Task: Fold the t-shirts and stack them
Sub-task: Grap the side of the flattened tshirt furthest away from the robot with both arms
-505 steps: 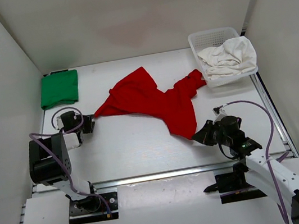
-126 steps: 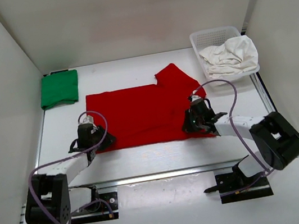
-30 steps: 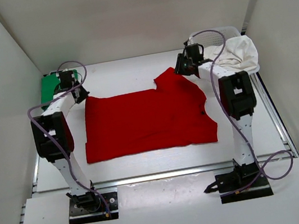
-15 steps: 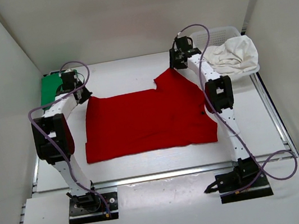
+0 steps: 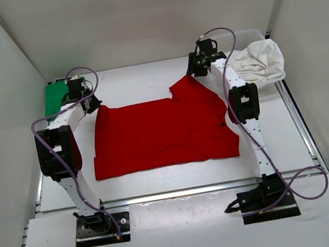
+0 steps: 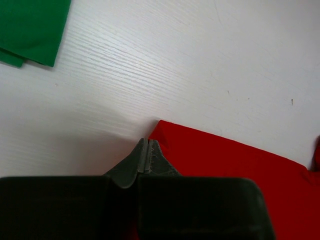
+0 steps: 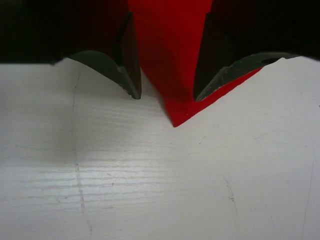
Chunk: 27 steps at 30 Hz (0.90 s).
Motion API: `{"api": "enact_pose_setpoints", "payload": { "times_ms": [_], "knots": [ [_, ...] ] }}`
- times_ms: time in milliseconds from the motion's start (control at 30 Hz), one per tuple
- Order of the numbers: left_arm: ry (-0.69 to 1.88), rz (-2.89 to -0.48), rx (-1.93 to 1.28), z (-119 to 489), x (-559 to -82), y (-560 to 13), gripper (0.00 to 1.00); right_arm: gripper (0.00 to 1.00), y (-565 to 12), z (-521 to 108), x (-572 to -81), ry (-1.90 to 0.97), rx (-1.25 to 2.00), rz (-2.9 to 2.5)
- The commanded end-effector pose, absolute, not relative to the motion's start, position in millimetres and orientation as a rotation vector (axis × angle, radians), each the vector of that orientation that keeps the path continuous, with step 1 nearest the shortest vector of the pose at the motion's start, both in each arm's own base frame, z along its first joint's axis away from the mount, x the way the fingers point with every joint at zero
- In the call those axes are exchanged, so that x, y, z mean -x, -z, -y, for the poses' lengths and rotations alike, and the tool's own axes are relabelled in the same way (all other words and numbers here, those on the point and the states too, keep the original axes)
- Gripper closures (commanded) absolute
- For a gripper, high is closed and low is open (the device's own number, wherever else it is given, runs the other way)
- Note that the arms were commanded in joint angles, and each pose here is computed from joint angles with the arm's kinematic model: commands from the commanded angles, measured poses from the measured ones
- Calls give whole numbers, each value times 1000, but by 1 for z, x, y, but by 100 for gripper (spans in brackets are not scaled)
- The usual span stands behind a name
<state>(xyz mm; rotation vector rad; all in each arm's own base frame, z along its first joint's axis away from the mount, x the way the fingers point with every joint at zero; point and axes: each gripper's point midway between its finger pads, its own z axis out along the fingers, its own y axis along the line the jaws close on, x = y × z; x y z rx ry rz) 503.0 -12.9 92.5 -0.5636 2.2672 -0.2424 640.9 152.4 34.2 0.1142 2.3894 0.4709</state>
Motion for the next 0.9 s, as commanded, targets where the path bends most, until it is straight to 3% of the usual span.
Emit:
{"api": "enact_pose_setpoints", "payload": {
  "times_ms": [0,133,267,367,600,767,867],
  "knots": [
    [305,-2205,552,20,-507,-116,100,56,-32,-157,-642,-545,-132,-2390],
    [326,-2189,553,22,-504,-119,100,58,-29,-158,-640,-616,-159,-2403],
    [361,-2177,571,21,-501,-119,100,73,-26,-157,-639,-643,-175,-2412],
    [363,-2164,577,19,-502,-120,100,77,-25,-161,-639,-664,-170,-2408],
    [351,-2162,573,18,-500,-122,100,99,-42,-162,-648,-682,-165,-2361],
    [353,-2158,570,15,-500,-124,100,100,-91,-161,-649,-706,-135,-2311],
    [362,-2138,568,14,-502,-132,100,99,-102,-157,-625,-724,-119,-2386]
  ]
}}
